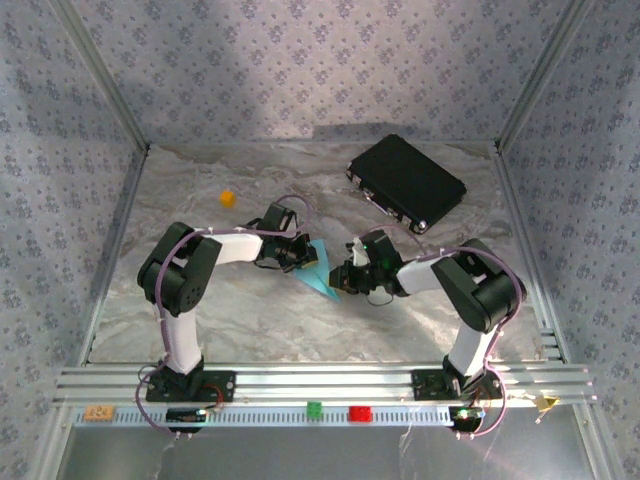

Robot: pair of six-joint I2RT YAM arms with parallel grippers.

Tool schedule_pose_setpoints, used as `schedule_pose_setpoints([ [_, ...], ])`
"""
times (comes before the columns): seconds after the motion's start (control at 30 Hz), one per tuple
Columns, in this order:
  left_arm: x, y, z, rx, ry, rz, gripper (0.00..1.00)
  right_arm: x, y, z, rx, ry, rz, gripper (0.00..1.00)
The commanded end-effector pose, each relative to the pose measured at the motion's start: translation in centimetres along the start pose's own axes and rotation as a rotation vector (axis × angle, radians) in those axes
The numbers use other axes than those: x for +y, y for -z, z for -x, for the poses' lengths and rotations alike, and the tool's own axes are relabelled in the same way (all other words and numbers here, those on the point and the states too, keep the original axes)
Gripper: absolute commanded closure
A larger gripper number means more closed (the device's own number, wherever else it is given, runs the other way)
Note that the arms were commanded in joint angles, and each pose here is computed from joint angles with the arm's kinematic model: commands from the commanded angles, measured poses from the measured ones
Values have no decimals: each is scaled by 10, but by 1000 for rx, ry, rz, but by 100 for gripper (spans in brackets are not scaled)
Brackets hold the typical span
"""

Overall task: Fold a paper plane with a square sheet of paper (pick it up from the middle)
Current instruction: Fourth fold the wing at the center of the table.

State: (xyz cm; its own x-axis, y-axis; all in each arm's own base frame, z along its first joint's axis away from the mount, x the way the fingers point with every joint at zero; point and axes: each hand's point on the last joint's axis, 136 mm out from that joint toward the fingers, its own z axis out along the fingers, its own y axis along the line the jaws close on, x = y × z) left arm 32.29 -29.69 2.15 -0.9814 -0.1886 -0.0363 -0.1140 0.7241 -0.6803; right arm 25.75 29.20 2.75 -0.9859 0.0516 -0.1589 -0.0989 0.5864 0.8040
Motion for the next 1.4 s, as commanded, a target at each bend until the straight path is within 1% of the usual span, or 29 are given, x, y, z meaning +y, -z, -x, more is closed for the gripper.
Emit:
schedule_pose_setpoints([
  [0.0,18,-8,-9,35,15,65,100,-10,5,-13,33,-12,-56,86],
  [0.13,18,-9,-9,36,16,62,100,-16,3,-22,69,-23,-74,86],
  [0.17,18,-9,-9,37,14,62,100,-19,3,-23,73,-27,-84,87],
  [0.23,18,-9,-9,36,14,62,100,-25,3,-26,75,-35,-101,93],
  [0.37,18,-9,-8,36,16,62,100,-29,2,-28,82,-54,-98,95],
  [0.43,18,-9,-9,37,17,61,100,-27,3,-27,80,-52,-97,89],
  [0.47,18,-9,-9,37,15,61,100,-28,4,-27,79,-53,-99,88],
  [0.6,19,-9,-9,37,15,63,100,-26,9,-30,81,-42,-110,82],
  [0.73,19,-9,-9,38,15,63,100,-31,13,-35,89,-41,-131,80],
  [0.87,19,-9,-9,38,16,64,100,-38,14,-41,104,-51,-154,80],
  [0.93,19,-9,-9,38,16,65,100,-42,13,-43,106,-57,-162,85],
  [0.97,19,-9,-9,38,16,64,100,-43,12,-43,107,-60,-165,89],
  [1.03,19,-9,-9,38,14,64,100,-44,12,-44,111,-68,-161,91],
  [1.13,19,-9,-9,37,15,64,100,-41,12,-44,112,-63,-154,89],
  [1.27,19,-8,-9,38,15,66,100,-37,17,-45,108,-59,-152,84],
  [1.37,20,-9,-9,38,16,68,100,-37,19,-48,116,-64,-150,83],
])
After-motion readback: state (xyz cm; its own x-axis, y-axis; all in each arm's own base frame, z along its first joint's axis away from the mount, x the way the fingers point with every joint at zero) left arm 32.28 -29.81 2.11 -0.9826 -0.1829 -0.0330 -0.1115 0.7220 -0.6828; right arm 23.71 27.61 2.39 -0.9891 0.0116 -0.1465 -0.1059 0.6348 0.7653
